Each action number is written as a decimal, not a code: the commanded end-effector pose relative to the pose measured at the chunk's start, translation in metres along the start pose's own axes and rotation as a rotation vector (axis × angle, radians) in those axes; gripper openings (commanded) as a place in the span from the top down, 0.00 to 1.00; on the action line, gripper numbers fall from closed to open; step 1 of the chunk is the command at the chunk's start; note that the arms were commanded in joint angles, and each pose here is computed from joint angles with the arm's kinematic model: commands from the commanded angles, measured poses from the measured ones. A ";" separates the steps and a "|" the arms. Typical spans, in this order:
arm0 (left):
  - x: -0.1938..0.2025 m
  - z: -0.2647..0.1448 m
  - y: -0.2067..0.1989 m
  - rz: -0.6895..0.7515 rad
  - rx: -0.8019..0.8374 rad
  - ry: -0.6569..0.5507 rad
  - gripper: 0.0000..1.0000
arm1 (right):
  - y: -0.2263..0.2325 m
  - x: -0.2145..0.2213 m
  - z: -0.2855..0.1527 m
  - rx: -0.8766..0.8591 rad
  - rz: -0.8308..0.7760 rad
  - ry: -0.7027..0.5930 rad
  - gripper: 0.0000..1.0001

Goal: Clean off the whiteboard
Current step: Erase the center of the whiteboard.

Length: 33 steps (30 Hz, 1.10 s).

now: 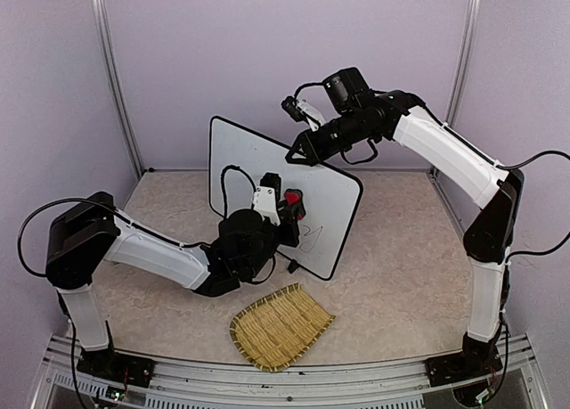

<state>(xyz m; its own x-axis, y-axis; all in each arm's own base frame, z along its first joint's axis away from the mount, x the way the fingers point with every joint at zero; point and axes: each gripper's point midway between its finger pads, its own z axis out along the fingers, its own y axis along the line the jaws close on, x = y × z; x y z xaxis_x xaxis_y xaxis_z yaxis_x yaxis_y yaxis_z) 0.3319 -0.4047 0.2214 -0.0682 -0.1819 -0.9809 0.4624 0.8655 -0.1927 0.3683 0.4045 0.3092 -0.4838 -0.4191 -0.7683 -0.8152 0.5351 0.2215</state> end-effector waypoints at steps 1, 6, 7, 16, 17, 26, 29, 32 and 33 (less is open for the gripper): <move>0.066 -0.006 0.005 0.047 -0.024 0.132 0.80 | 0.041 0.072 0.051 -0.188 0.115 0.246 1.00; 0.107 -0.011 0.015 0.066 -0.086 0.234 0.80 | 0.040 0.072 0.052 -0.189 0.117 0.247 1.00; 0.113 -0.012 0.018 0.066 -0.100 0.252 0.81 | 0.040 0.072 0.052 -0.189 0.117 0.247 1.00; 0.080 -0.006 0.020 0.060 -0.104 0.183 0.80 | 0.040 0.073 0.053 -0.188 0.122 0.249 1.00; 0.067 -0.002 0.023 0.057 -0.113 0.160 0.80 | 0.041 0.073 0.052 -0.188 0.122 0.250 1.00; -0.033 0.011 0.056 0.035 -0.174 -0.010 0.79 | 0.040 0.073 0.051 -0.182 0.117 0.248 1.00; -0.027 0.014 0.058 0.055 -0.177 0.008 0.79 | 0.040 0.073 0.051 -0.183 0.117 0.247 1.00; 0.003 0.017 0.059 0.086 -0.185 0.062 0.79 | 0.041 0.073 0.052 -0.186 0.118 0.247 1.00; 0.018 0.018 0.058 0.089 -0.181 0.089 0.79 | 0.040 0.073 0.052 -0.186 0.118 0.248 1.00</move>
<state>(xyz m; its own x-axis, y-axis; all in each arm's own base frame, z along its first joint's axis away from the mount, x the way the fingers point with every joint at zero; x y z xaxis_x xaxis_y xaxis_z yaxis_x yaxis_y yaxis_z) 0.3708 -0.3535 0.2217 -0.0836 -0.1162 -0.9897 0.2936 0.9462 -0.1359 0.3695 0.4042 0.3087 -0.4900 -0.4140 -0.7672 -0.8091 0.5434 0.2235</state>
